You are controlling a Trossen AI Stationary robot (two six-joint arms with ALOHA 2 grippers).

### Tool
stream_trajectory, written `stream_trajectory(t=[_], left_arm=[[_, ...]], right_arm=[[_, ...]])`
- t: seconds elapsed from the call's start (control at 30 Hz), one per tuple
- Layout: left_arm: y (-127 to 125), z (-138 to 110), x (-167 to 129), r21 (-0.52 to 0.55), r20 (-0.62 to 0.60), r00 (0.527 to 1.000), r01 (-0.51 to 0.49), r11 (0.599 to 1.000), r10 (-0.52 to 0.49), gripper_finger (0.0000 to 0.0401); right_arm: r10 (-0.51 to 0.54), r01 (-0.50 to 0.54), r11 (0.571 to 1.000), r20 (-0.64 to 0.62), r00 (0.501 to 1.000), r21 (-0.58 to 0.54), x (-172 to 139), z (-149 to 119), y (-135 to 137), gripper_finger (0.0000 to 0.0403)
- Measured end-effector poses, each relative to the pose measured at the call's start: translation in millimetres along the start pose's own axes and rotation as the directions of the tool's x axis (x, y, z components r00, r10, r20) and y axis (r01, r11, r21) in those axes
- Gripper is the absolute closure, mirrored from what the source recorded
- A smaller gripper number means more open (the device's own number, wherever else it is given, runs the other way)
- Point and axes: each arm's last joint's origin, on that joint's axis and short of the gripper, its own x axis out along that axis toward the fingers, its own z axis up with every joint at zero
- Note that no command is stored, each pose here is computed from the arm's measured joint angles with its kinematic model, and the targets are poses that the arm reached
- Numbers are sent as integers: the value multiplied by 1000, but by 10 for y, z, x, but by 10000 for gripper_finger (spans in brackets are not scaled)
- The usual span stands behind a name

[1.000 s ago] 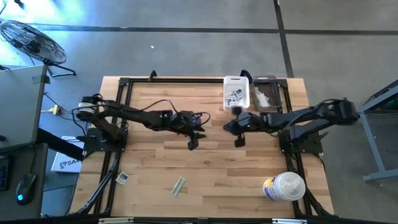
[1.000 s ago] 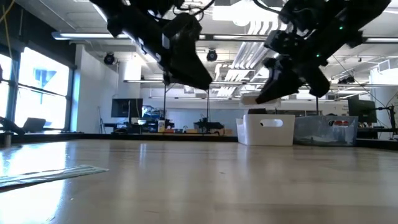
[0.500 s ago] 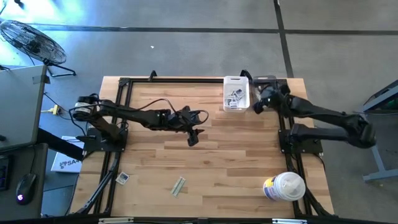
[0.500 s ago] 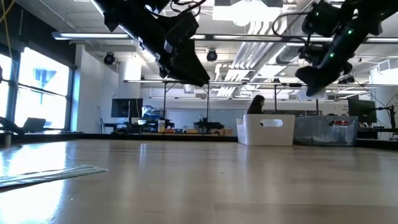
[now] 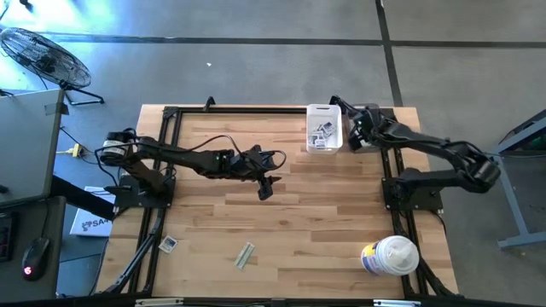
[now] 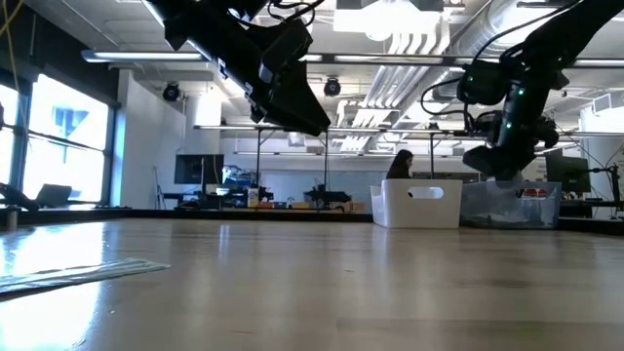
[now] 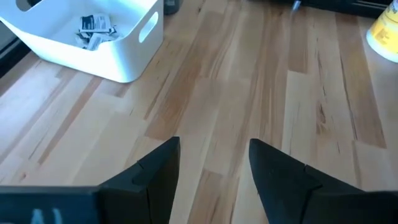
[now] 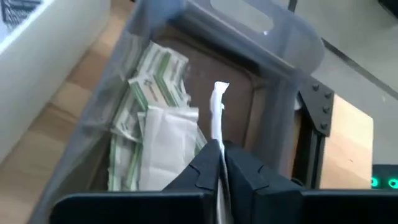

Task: Pick & Place First Aid Supplies
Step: Put the bandage into the gray bin

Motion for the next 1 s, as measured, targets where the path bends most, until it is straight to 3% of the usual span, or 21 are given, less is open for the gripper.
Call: stream_trajectory(t=[0.37, 0.63, 0.73, 0.87, 1.0], left_arm=[[-2, -4, 0, -3, -5, 1000, 8, 1000, -8, 211], [-27, -8, -4, -24, -6, 1000, 18, 1000, -18, 211], [-95, 0, -36, -34, -13, 999, 43, 998, -44, 211], [-342, 22, -119, -9, -3, 990, 141, 990, -141, 211], [-664, -198, -176, -30, -132, 962, 236, 971, -238, 211]], right_arm=[[90, -91, 996, 45, 995, 17, -9, 54, 44, 309], [229, -234, 972, 208, 951, -3, -369, 69, 24, 294], [378, -375, 924, 317, 870, -72, -582, 89, 31, 299], [621, -567, 781, 430, 656, -262, -850, 135, 92, 306], [757, -625, 648, 458, 465, -436, -1017, 172, 191, 310]])
